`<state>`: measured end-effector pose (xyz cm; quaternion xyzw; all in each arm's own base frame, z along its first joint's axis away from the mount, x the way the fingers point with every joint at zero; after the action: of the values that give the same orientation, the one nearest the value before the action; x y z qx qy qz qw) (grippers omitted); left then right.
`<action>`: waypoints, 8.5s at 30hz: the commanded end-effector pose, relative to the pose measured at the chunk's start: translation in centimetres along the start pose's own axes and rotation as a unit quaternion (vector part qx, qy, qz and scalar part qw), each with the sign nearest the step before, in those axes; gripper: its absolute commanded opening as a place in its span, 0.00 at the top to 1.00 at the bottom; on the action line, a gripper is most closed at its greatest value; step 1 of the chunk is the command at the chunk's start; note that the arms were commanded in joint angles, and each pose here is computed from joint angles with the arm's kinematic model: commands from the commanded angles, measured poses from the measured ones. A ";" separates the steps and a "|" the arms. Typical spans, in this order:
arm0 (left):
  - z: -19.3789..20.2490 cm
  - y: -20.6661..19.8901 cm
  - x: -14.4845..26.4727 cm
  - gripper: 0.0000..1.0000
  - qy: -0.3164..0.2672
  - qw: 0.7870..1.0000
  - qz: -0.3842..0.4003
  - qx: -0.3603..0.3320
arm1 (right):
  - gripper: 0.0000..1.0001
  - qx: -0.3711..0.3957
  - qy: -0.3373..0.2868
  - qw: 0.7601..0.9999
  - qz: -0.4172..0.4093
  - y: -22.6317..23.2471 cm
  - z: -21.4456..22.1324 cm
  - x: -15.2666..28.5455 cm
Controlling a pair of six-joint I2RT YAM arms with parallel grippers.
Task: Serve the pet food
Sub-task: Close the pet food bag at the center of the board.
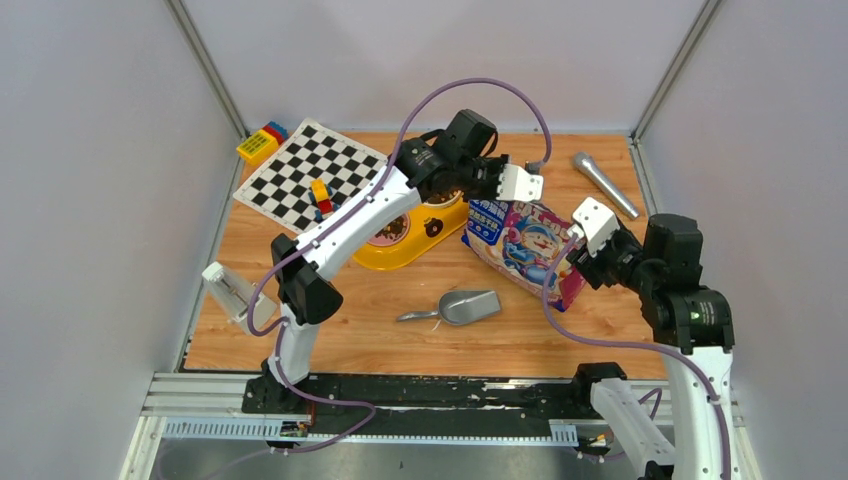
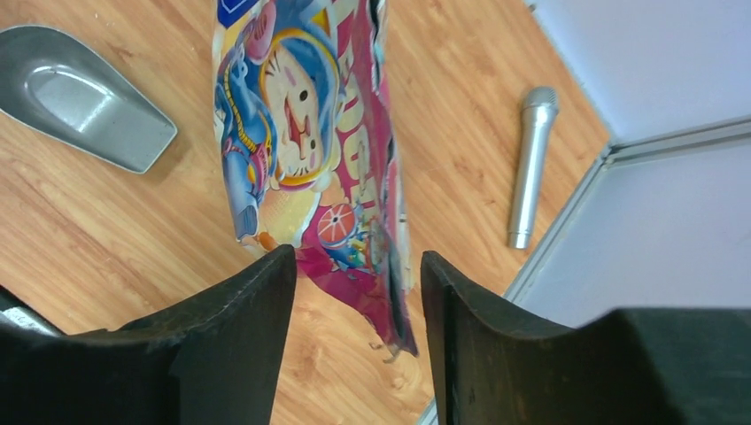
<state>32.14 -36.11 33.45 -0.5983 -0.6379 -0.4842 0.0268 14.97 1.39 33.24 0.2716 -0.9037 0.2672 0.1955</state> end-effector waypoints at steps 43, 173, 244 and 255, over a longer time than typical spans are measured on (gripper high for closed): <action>-6.8 -0.3 -2.2 0.96 -0.117 0.993 0.015 -0.027 | 1.00 -0.012 -0.067 0.998 -0.006 0.6 -1.0 0.0; -0.6 1.7 1.9 0.18 -0.081 0.991 -0.044 0.097 | 0.68 -0.028 -0.053 0.997 -0.043 -3.2 -3.8 -3.2; 13.8 -7.9 23.2 0.00 0.072 0.927 -0.197 0.311 | 0.86 0.081 0.030 0.996 0.035 -1.7 -8.0 -9.7; 13.9 -7.9 23.0 0.00 0.069 0.927 -0.195 0.314 | 0.71 0.075 0.025 0.996 0.030 -0.6 -8.8 -12.6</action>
<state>27.34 -8.66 34.73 -0.3850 -0.8536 -0.3009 0.1806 25.56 10.33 32.60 0.2796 -0.8594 0.3655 0.2231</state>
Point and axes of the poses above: each gripper's point midway between its finger pads, its own x axis back along the fingers, its own y axis along the line the jaws close on, z = x × y, the point moved 8 cm from there along x, back along the fingers, and after that the axes turned 5 degrees about -x, right-handed, at the moved point
